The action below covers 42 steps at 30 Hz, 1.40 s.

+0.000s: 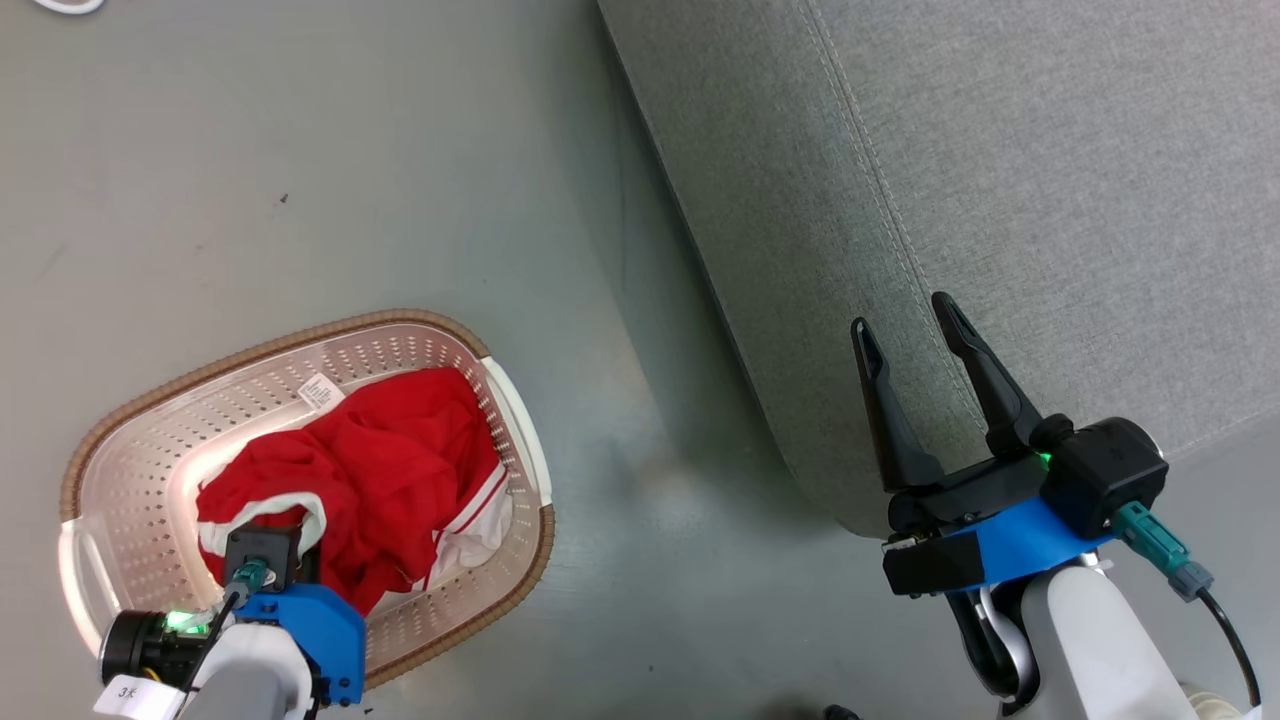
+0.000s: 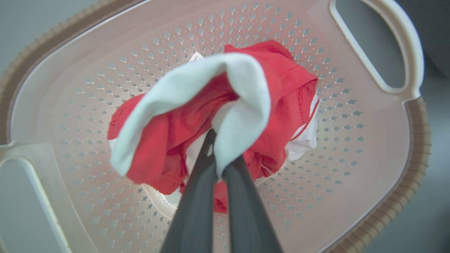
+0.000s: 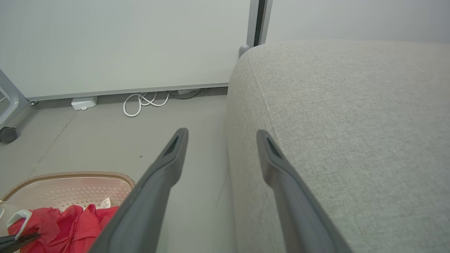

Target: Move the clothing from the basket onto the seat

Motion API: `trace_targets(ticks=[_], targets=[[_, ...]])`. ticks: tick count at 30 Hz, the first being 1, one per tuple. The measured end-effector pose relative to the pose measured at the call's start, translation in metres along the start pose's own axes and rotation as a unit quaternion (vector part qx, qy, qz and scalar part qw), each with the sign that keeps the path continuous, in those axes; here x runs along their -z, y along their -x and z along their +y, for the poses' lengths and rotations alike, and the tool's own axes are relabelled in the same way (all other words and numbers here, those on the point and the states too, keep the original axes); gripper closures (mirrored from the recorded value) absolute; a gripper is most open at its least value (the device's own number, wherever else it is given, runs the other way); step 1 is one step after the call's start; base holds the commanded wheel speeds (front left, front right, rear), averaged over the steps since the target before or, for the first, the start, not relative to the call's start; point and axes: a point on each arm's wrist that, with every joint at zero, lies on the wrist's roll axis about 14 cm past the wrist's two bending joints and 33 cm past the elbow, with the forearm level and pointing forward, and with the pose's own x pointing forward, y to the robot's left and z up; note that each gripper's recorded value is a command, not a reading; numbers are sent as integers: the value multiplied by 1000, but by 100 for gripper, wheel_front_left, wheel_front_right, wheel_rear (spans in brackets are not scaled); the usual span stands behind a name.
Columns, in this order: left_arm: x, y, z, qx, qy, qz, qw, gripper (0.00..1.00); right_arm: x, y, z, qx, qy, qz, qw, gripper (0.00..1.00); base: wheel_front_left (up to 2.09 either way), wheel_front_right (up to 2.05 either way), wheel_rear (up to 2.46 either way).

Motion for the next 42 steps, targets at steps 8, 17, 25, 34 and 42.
trace_targets(ticks=[8, 17, 25, 34, 42], targets=[[-26, 15, -2, -8, 9, -50, 999, 100, -13, -3, 11, -17, 2, -21, 1000, 0, 0, 0, 0], [-55, 52, -8, -13, 20, -121, 992, 100, -37, -3, 25, -38, 4, -55, 998, 0, 0, 0, 0], [-77, 89, -14, -19, 29, -181, 983, 100, -55, 6, 38, -56, 3, -81, 995, 0, 0, 0, 0], [-133, 130, -24, -19, -2, -273, 962, 100, -72, 23, 53, -77, 2, -106, 991, 0, 0, 0, 0], [-182, 174, -45, -5, -36, -362, 932, 100, -82, 35, 71, -103, -1, -121, 987, 0, 0, 0, 0]])
